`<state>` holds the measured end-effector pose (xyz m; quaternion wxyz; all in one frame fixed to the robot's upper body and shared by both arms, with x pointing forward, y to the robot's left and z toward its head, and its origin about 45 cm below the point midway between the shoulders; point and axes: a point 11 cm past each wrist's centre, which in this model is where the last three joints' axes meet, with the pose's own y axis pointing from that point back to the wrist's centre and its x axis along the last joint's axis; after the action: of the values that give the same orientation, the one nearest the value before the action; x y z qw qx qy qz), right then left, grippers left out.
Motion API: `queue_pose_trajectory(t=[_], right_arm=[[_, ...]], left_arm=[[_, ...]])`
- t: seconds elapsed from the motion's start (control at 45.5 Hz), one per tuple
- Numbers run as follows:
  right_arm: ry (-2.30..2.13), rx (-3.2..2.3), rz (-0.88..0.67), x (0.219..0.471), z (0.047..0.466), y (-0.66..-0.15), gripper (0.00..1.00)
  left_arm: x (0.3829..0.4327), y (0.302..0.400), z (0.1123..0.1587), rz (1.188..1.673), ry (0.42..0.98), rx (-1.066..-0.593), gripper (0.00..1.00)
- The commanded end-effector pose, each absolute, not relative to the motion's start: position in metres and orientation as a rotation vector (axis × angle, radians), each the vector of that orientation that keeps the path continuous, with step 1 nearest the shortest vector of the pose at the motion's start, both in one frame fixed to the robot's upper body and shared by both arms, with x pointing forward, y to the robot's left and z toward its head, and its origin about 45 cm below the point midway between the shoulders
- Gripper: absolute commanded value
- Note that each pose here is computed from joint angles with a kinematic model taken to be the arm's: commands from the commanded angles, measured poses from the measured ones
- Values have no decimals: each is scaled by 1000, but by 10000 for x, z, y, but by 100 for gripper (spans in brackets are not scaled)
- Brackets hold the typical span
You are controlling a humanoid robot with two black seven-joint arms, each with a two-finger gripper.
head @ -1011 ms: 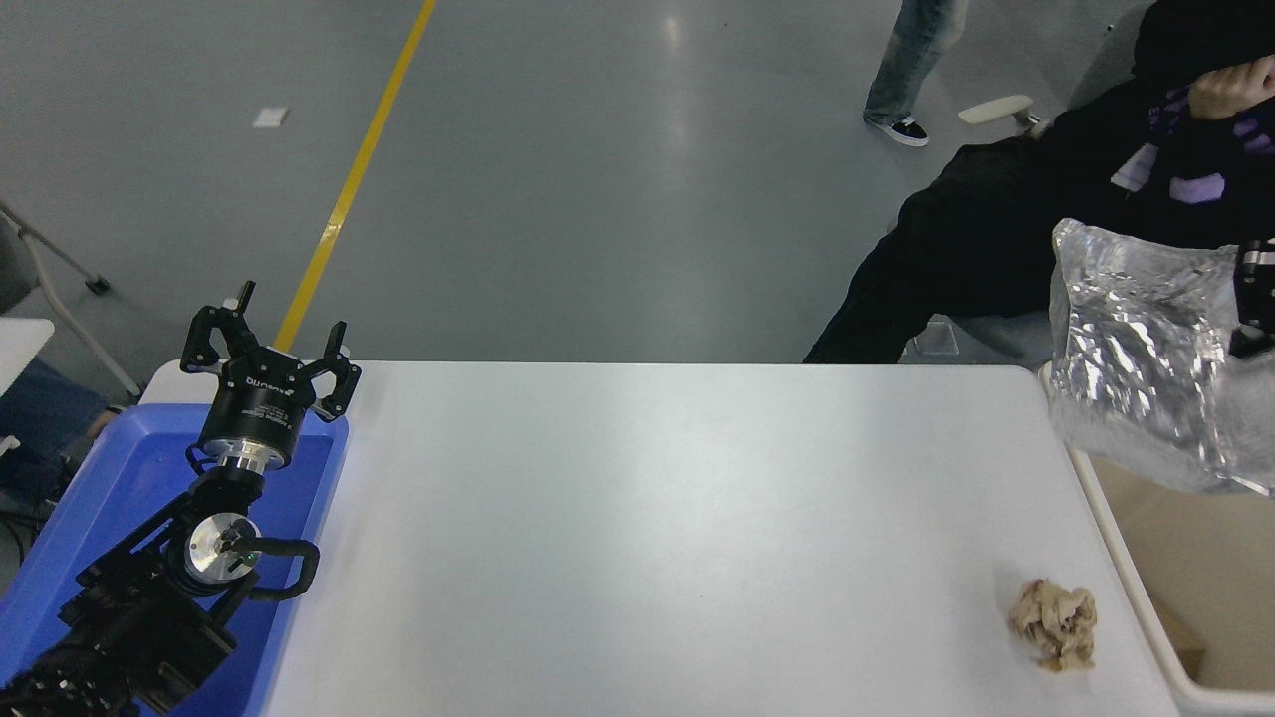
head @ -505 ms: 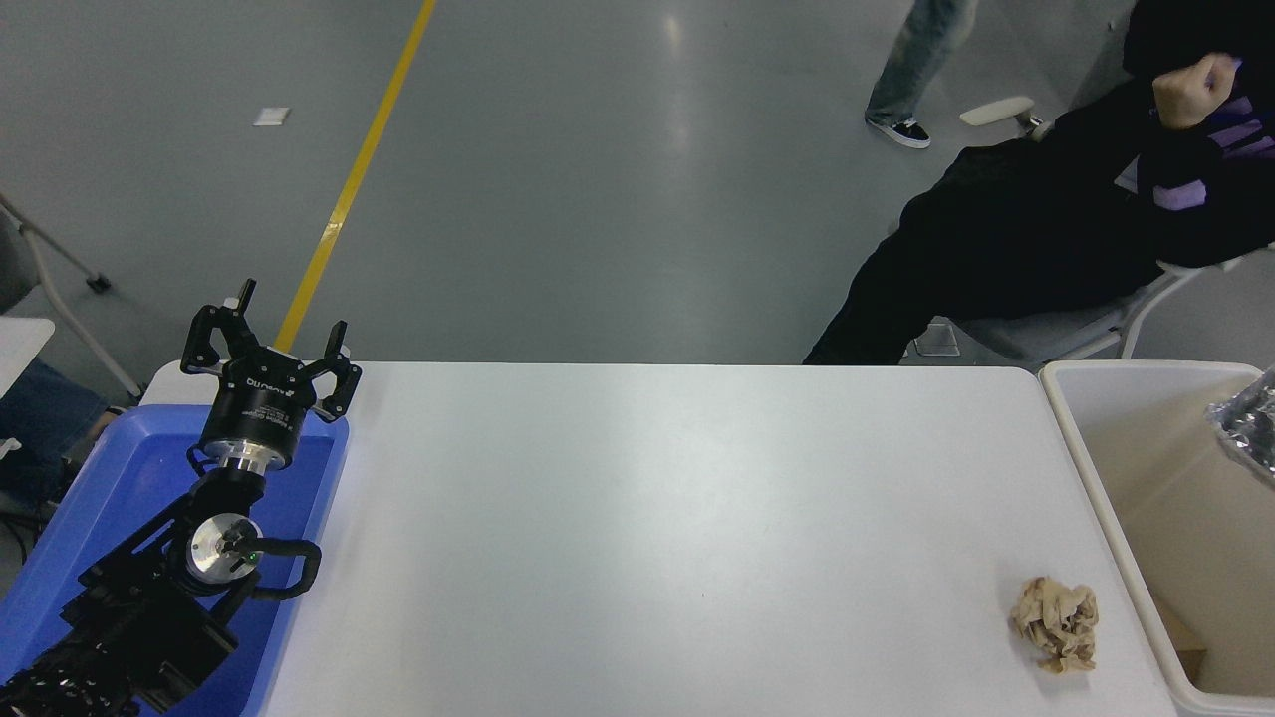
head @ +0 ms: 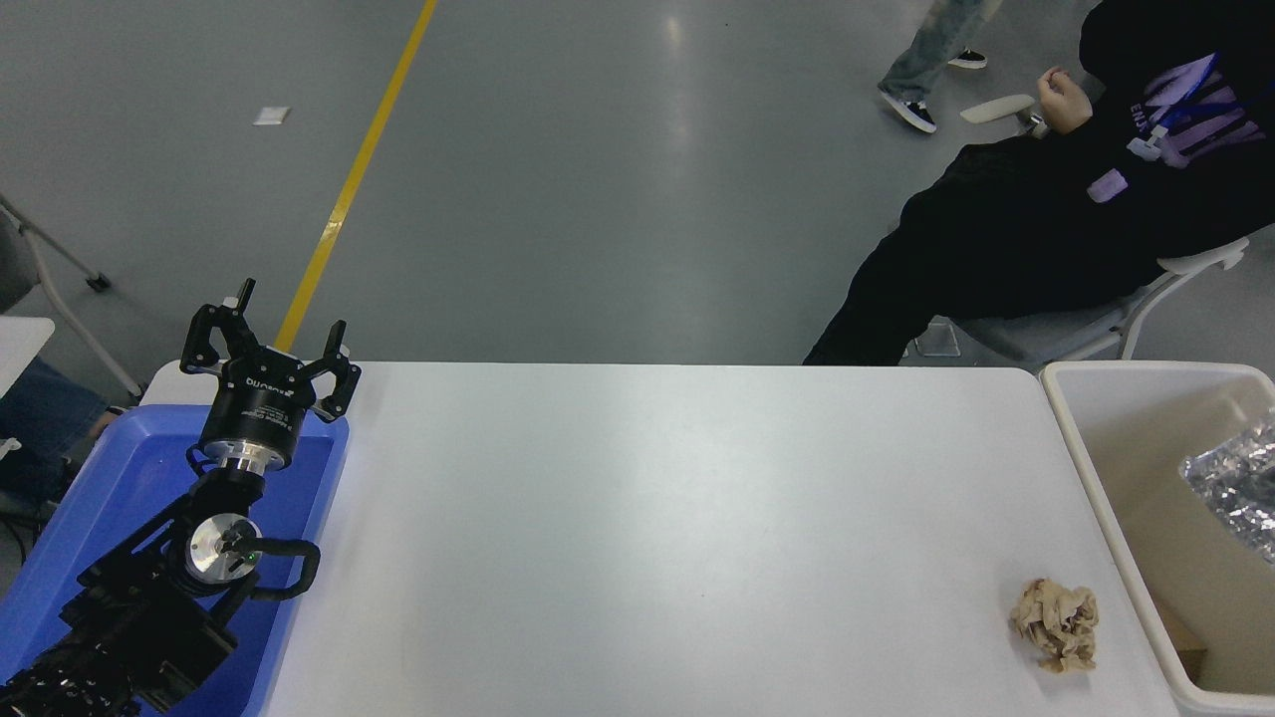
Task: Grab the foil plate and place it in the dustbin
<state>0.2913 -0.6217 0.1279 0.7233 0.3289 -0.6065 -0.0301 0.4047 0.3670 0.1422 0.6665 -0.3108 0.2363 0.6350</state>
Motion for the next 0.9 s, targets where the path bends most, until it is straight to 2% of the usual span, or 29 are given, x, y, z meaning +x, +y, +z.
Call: queue_pose_trajectory(t=[0.0,0.505,0.527,0.593,0.615,0.879], right_arm=[[-1356,680,-28,2783,1039,-6099,0],[-1384,674,-17,2832,1084,-6097,0],[-1385,672,-14,2839,1092,-6097,6],[-1416,643,22,2894,1199,-6138,71],[-1436,627,41,2925,1255,-6153,83],[-1479,581,87,2928,1305,-6164,83]], left_arm=[[4047,3670,1422,1433,533,-702,98],[4047,3670,1422,1433,533,-702,98],[4047,3670,1422,1433,533,-702,98],[4047,3670,1422,1433,533,-702,98],[4047,3670,1422,1433,533,-702,98],[4047,3670,1422,1433,533,-702,98]])
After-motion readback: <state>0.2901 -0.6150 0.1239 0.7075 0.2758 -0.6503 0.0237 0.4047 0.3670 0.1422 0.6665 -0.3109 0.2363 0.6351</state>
